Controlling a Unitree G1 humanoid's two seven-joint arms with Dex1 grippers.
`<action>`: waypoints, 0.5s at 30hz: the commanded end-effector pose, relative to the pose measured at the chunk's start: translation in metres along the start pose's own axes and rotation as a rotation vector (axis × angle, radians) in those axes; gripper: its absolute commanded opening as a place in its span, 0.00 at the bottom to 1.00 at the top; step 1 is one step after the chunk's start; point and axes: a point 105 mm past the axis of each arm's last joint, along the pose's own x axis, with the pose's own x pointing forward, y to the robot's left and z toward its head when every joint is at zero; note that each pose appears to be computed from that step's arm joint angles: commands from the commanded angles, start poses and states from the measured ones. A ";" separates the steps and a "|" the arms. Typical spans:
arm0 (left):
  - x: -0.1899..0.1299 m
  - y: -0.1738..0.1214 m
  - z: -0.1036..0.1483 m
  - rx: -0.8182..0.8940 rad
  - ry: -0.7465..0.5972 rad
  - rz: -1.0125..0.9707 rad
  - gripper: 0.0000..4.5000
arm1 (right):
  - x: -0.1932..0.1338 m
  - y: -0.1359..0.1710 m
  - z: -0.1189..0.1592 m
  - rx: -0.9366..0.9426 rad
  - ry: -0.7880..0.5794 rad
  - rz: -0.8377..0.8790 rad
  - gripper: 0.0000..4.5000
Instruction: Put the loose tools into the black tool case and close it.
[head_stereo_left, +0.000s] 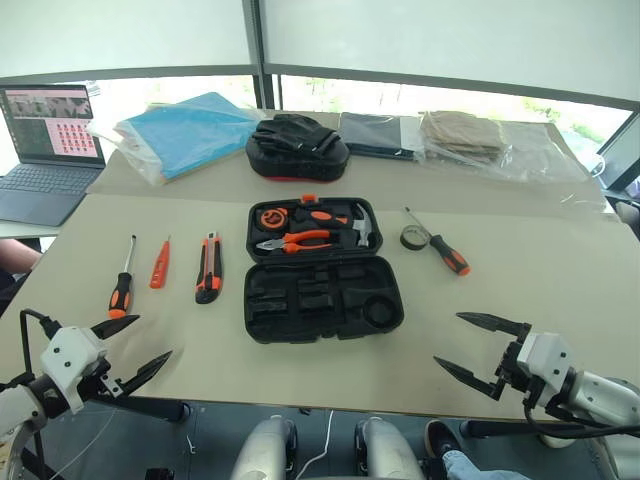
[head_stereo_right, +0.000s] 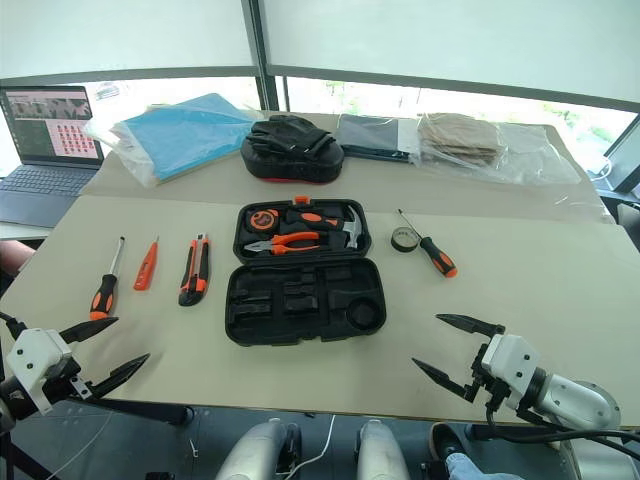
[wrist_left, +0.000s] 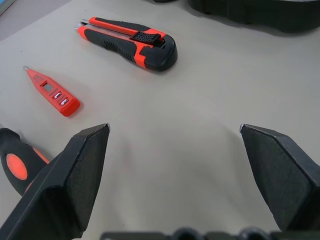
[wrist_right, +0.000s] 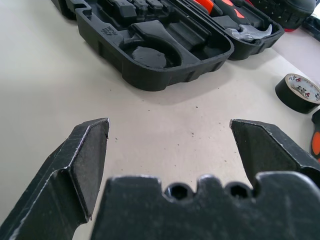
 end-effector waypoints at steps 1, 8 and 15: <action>-0.008 0.013 0.011 -0.041 -0.060 0.095 1.00 | 0.013 -0.001 0.018 -0.001 -0.105 0.020 1.00; -0.078 0.039 -0.012 -0.318 -0.070 0.544 1.00 | 0.058 0.003 0.091 0.063 -0.506 0.059 1.00; -0.117 0.026 -0.048 -0.684 0.015 0.746 1.00 | 0.073 0.013 0.110 0.067 -0.608 0.066 1.00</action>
